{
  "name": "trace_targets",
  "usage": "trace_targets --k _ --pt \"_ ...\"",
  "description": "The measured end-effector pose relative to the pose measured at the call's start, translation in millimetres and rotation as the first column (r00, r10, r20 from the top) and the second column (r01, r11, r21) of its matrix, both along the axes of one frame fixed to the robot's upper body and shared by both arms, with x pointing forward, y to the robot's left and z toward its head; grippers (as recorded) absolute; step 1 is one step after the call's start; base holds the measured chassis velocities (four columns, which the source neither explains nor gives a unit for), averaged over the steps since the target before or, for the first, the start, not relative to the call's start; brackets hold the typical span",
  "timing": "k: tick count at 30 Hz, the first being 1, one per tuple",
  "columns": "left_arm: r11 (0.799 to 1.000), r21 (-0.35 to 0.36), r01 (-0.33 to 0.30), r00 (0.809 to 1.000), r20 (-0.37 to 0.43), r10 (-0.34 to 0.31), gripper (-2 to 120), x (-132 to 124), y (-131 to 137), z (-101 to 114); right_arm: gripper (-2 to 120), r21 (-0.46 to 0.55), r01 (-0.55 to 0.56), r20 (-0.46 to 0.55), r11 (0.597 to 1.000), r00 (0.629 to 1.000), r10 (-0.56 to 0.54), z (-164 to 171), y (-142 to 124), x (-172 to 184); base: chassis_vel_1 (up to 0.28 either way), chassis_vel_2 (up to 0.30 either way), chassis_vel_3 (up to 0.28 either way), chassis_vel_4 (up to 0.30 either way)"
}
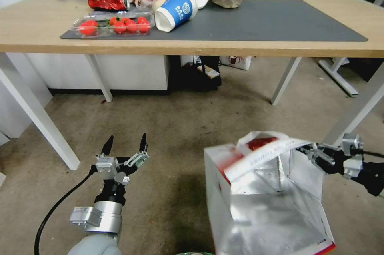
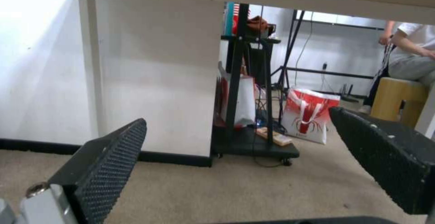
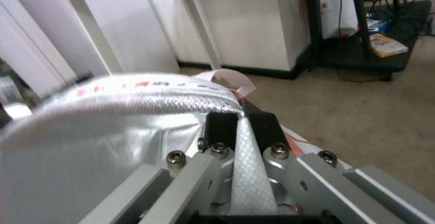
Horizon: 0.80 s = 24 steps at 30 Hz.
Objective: Pick up the food delivery bag from the floor and place it on the table.
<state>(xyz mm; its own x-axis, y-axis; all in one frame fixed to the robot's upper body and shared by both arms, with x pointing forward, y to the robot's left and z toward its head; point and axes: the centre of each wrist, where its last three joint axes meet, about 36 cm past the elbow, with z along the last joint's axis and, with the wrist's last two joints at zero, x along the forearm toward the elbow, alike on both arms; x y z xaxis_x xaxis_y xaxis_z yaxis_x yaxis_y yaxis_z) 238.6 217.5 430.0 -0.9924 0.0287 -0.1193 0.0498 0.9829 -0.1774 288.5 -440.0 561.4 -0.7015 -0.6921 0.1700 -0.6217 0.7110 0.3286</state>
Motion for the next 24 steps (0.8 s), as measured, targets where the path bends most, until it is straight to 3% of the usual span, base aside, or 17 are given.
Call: trace_targets --k 4,9,24 --pt "1.0 0.008 -0.015 1.0 -0.017 0.015 100 0 2 2 0 0.103 0.044 -0.074 0.994 0.997 -0.036 13 25 -10 0.0 0.0 0.0 0.0" --pt "1.0 0.011 -0.015 1.0 -0.019 0.016 100 1 3 3 0 0.135 0.07 -0.13 0.988 0.99 -0.053 19 41 -17 0.0 0.0 0.0 0.0" --pt "1.0 0.011 -0.022 1.0 -0.009 0.022 100 4 6 5 0 0.143 0.094 -0.206 0.985 0.976 -0.063 26 64 -32 0.0 0.0 0.0 0.0"
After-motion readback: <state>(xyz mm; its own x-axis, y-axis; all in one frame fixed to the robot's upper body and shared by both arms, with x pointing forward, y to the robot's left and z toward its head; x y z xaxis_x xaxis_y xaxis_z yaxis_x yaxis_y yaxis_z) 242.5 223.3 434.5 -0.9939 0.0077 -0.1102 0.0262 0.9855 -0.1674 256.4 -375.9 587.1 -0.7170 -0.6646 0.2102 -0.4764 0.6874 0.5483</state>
